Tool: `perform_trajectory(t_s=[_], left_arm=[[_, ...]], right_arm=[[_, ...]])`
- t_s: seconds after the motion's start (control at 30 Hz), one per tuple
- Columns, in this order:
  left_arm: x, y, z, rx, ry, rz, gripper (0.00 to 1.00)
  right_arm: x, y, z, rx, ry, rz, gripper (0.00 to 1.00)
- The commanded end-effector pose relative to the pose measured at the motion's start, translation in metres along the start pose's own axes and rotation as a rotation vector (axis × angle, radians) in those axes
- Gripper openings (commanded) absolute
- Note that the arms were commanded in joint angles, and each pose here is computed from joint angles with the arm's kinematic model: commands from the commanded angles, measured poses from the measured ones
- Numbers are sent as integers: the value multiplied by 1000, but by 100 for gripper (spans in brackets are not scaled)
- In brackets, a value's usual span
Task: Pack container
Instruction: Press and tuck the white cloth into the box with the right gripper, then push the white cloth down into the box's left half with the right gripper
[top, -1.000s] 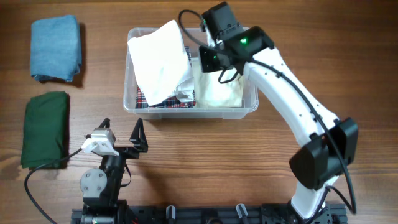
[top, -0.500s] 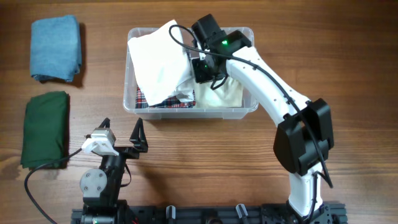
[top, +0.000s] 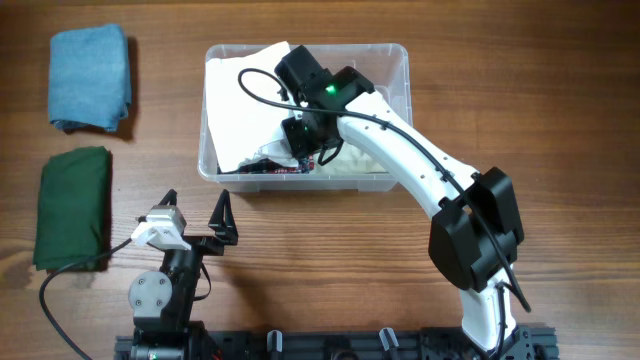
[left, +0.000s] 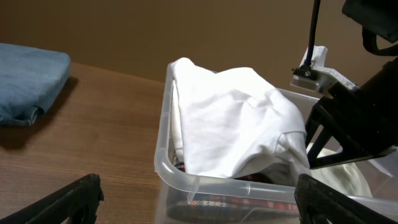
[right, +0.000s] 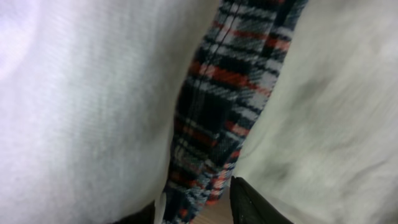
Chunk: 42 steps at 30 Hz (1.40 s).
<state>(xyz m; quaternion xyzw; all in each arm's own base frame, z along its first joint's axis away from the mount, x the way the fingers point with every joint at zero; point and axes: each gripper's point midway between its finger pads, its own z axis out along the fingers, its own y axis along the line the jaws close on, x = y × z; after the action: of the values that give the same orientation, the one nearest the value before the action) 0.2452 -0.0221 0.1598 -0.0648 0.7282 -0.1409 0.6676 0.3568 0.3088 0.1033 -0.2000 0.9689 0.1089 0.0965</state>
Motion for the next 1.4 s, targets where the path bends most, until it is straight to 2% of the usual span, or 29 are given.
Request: perform_trajectory(t_s=[0.0, 0.27, 0.4, 0.47, 0.5, 0.63, 0.7, 0.83, 0.93, 0.97, 1.07, 1.1, 1.13, 1.37], left_arm=[[1, 2, 0, -3, 0, 5, 100], [1, 2, 0, -3, 0, 5, 100], [1, 2, 0, -3, 0, 5, 100], [1, 2, 0, -3, 0, 5, 100], [1, 2, 0, -3, 0, 5, 100], [1, 2, 0, -3, 0, 5, 100], [1, 2, 0, -3, 0, 5, 100], [1, 2, 0, -3, 0, 5, 99], [1, 2, 0, -3, 0, 5, 100], [1, 2, 0, -3, 0, 5, 100], [1, 2, 0, -3, 0, 5, 100], [1, 2, 0, -3, 0, 5, 100], [1, 2, 0, -3, 0, 5, 100], [1, 2, 0, -3, 0, 5, 100]], right_arm=[[11, 5, 8, -20, 46, -7, 46], [17, 6, 8, -18, 69, -11, 56], [15, -4, 8, 29, 59, -12, 70], [12, -17, 6, 81, 48, -3, 85], [11, -26, 5, 106, 45, 8, 88], [6, -61, -1, 148, 43, 66, 89], [2, -72, -5, 152, 33, 83, 86], [-17, -85, -28, 144, -33, 71, 74], [-32, -87, -47, 138, -91, 63, 58], [-38, -83, -55, 127, -117, 53, 50], [-56, -55, -71, 19, -196, -31, 16], [-61, -44, -75, -21, -223, -58, 8], [-65, -34, -79, -45, -247, -79, 4], [-76, 8, -74, -88, -314, -161, 4]])
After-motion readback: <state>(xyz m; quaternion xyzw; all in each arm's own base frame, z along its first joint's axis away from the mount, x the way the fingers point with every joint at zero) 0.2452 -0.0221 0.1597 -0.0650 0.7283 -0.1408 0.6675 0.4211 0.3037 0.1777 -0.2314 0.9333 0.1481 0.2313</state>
